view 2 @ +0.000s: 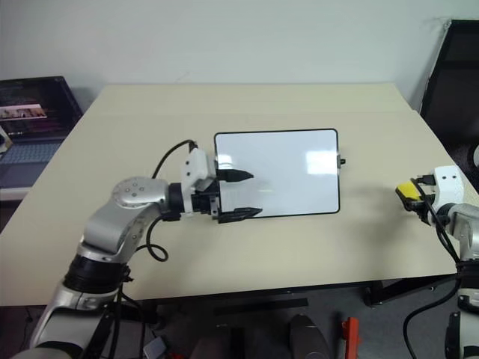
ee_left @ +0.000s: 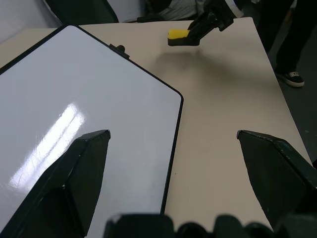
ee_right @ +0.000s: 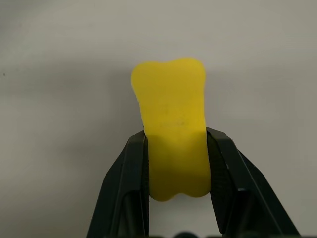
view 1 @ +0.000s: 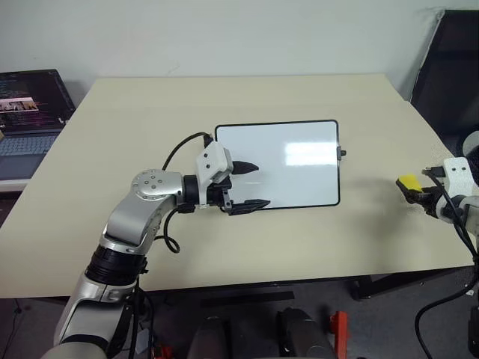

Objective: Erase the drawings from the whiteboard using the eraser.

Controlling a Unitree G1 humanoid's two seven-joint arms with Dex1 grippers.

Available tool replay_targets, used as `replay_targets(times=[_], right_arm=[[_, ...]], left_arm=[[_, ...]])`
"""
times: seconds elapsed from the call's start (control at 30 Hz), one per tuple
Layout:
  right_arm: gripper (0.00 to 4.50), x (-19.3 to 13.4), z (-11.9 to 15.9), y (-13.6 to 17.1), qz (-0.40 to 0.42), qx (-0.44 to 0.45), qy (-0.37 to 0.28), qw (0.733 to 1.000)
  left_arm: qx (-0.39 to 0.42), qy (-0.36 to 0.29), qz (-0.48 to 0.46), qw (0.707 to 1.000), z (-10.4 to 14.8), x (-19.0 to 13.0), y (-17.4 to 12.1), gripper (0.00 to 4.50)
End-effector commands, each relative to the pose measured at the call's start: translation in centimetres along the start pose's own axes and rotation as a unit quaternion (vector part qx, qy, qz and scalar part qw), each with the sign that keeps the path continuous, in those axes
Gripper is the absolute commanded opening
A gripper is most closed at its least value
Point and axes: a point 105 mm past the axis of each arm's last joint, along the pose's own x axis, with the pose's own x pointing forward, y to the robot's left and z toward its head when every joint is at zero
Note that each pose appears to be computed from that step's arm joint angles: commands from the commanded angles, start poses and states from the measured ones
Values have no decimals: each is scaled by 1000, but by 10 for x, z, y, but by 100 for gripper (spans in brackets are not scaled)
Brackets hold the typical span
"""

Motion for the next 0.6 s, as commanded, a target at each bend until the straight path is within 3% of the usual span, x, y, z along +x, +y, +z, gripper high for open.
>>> replay_targets(times=[0.03, 0.2, 0.3, 0.4, 0.5, 0.6], right_arm=[[192, -4, 15, -6, -8, -12, -20, 1000], [351, -7, 23, -11, -20, -19, -25, 999], [447, -15, 50, -7, -27, -14, -89, 996], [447, -19, 86, 15, -6, -5, -209, 978], [447, 0, 77, 39, 11, -4, -227, 974], [447, 19, 62, 44, -1, 9, -225, 974]], left_arm=[[19, -5, 5, 1000, 8, -5, 2, 450], [24, -1, 29, 999, 9, -15, 10, 450], [28, -3, 99, 995, 11, -36, 32, 450], [35, -27, 250, 967, 15, -69, 72, 450], [-5, -35, 372, 928, -2, -97, 98, 450], [-23, -12, 429, 903, -32, -109, 105, 450]])
